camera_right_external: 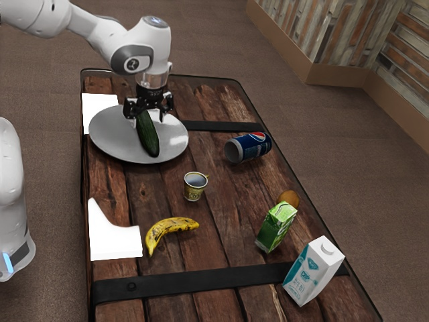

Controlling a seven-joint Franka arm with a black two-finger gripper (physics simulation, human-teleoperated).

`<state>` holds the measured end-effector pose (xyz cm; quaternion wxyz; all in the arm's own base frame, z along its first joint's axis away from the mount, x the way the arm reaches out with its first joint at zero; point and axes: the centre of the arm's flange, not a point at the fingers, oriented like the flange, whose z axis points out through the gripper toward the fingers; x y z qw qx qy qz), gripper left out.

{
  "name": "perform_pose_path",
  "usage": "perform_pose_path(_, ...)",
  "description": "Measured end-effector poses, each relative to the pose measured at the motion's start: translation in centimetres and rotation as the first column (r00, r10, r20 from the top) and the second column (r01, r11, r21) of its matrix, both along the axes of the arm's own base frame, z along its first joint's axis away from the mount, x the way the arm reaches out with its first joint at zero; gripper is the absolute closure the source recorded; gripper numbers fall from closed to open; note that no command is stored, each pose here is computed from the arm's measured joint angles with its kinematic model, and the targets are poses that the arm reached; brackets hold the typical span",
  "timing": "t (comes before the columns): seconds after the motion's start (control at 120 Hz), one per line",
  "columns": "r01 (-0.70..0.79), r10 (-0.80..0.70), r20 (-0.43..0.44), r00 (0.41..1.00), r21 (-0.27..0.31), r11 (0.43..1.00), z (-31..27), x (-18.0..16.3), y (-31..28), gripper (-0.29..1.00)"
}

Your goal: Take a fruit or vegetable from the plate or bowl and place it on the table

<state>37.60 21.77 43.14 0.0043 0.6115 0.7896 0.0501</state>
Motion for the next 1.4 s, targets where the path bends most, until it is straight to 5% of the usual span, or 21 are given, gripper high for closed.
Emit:
perform_pose_path(0.117,-0.001,0.001,-0.001,1.0,0.001,1.0,-0.4,-0.1,0.3,0.01)
perform_pose_path(0.3,-0.005,0.005,0.0,1.0,0.003,1.0,-0.5,-0.4,1.0,0.35)
perform_pose_path(0.45,-0.003,0.003,-0.006,1.0,0.0,1.0,-0.3,-0.7,1.1,0.45)
perform_pose_path(0.783,0.021,-0.022,0.048,0.999,0.016,1.0,6.1,-0.1,0.4,0.5)
perform_pose_path(1.125,0.086,-0.085,0.021,0.996,-0.019,0.996,10.9,13.2,-1.9,0.51)
perform_pose_path(1.4,-0.074,0.076,0.019,0.997,-0.073,0.995,11.7,11.1,7.5,0.5)
